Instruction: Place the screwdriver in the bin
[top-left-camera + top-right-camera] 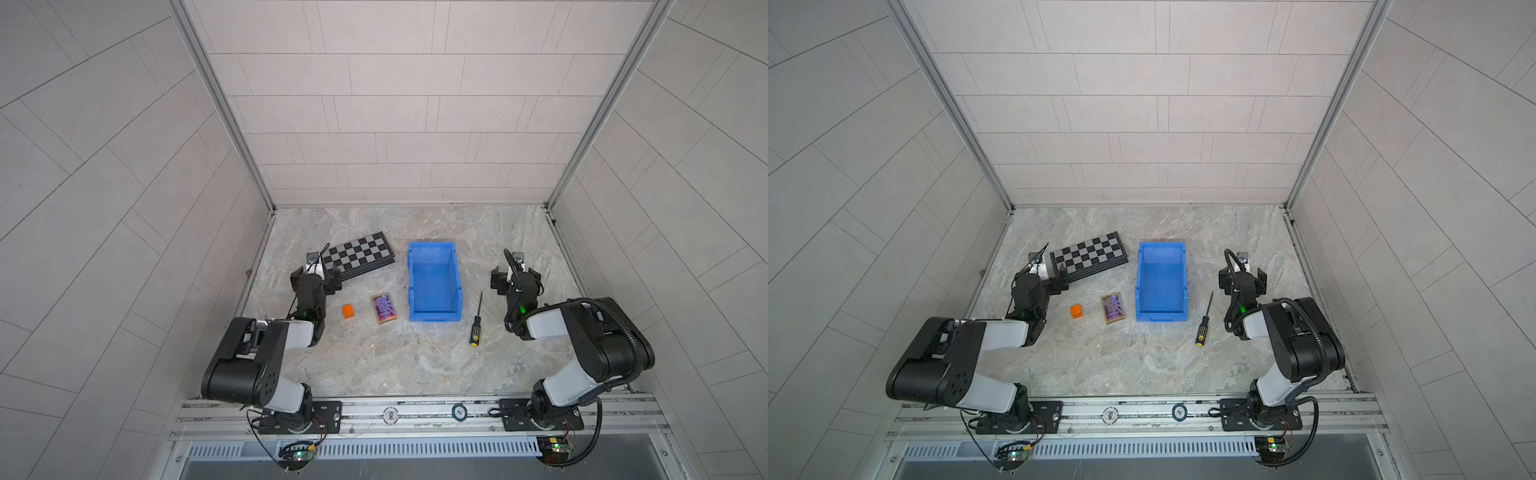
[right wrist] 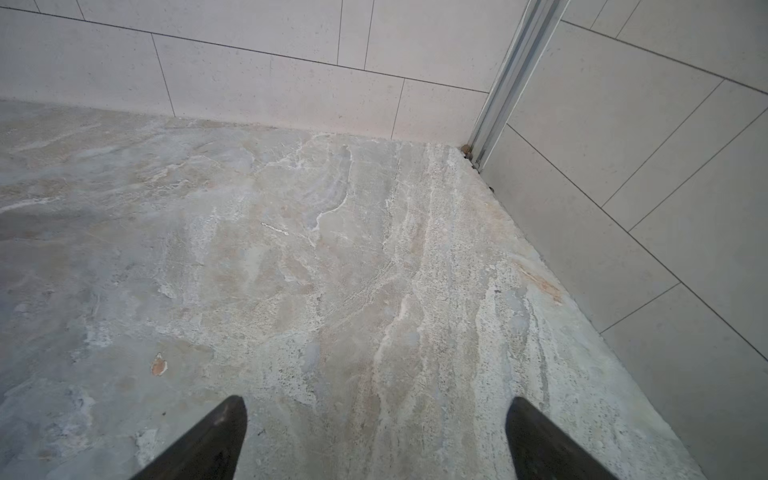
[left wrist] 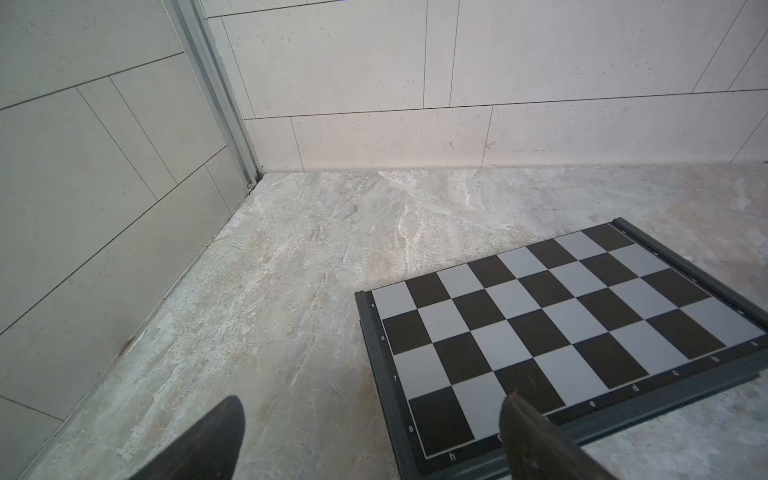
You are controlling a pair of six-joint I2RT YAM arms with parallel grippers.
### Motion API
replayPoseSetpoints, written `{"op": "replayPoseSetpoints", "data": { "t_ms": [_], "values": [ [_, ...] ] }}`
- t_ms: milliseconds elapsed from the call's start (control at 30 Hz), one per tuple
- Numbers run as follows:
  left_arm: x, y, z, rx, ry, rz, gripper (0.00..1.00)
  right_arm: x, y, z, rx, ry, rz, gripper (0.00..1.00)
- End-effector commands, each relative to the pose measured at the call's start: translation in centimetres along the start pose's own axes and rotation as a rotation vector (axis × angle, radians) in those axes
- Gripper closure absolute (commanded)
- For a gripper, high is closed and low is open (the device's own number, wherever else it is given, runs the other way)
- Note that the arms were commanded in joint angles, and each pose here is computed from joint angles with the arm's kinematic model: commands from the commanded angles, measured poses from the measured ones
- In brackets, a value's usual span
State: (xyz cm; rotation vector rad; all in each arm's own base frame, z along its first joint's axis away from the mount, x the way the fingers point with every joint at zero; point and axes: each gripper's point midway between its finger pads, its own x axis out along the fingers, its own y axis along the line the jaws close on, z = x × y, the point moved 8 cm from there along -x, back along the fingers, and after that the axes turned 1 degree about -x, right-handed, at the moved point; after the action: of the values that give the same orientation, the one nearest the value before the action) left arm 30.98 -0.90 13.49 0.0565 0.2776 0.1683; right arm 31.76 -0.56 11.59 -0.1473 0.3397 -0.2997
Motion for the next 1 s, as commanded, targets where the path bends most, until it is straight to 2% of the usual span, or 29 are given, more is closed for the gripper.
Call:
{"op": "replayPoseSetpoints", "data": {
  "t_ms": [0, 967],
  "values": [
    [0.27, 0.08, 0.85, -0.003, -0.024, -0.003, 0.01, -0.02, -0.03, 0.05, -0.004, -0.005, -0.008, 0.01],
    [0.17, 0.70, 0.81, -0.022, -0.030, -0.014, 0.00, -0.11, -0.02, 0.02, -0.011, -0.009, -0.015, 0.01]
  ]
}}
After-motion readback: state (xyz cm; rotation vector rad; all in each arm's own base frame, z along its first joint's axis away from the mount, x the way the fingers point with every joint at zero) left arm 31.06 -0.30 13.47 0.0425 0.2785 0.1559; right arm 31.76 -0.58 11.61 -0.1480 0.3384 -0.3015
